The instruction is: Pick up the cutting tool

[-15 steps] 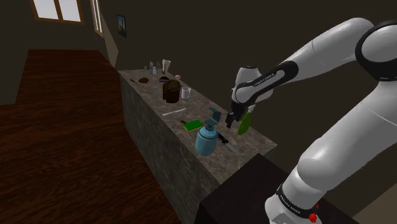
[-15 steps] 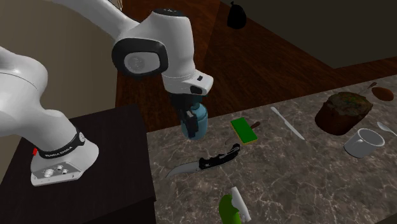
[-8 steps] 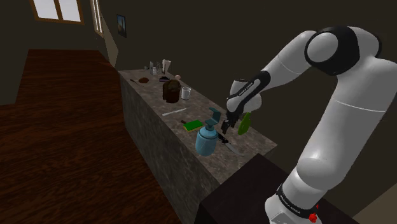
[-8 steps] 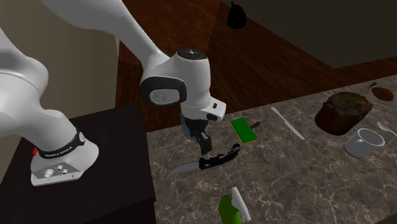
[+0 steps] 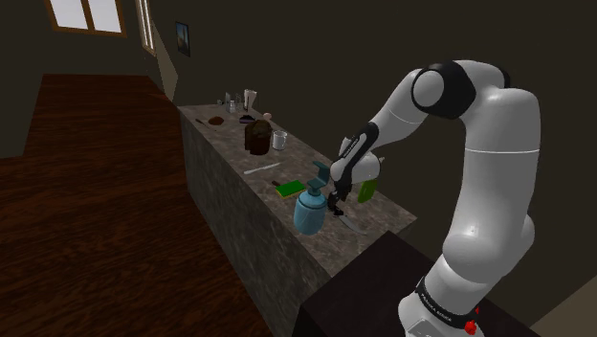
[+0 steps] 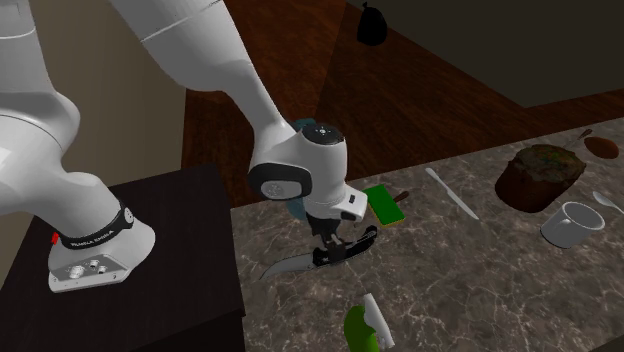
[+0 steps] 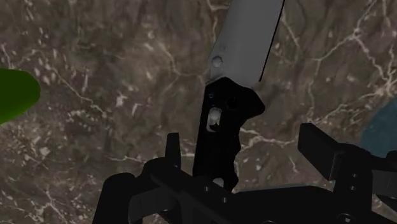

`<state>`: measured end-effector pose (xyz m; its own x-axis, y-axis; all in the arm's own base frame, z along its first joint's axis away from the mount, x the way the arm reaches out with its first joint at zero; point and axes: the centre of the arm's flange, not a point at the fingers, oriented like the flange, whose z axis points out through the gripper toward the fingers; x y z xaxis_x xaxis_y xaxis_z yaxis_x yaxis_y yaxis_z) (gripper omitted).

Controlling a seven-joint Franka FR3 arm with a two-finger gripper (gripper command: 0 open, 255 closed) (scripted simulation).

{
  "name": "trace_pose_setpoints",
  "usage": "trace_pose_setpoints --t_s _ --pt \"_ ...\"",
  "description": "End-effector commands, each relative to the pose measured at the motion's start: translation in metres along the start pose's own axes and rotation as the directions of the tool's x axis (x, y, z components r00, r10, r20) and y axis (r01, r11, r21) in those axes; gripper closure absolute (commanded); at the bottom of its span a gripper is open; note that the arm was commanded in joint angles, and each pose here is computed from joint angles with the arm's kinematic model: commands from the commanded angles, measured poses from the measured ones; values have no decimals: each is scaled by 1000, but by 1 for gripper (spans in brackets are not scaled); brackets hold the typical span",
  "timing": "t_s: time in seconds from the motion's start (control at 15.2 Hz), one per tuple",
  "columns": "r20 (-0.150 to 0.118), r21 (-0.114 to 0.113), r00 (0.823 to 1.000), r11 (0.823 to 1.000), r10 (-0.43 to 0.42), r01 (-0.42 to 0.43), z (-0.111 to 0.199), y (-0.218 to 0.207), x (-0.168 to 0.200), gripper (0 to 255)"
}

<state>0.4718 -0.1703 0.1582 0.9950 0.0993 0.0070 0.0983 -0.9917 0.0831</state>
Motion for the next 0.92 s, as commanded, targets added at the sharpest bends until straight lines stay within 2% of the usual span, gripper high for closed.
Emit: trace_pose_setpoints --t_s 0.0,0.33,0.4,0.86 --pt "0 0 1000 1000 0 0 11 0 0 0" --pt "0 0 1000 1000 0 0 30 -1 -1 0" --pt "0 0 1000 1000 0 0 30 -1 -1 255" --pt "0 0 1000 1000 0 0 30 -1 0 255"
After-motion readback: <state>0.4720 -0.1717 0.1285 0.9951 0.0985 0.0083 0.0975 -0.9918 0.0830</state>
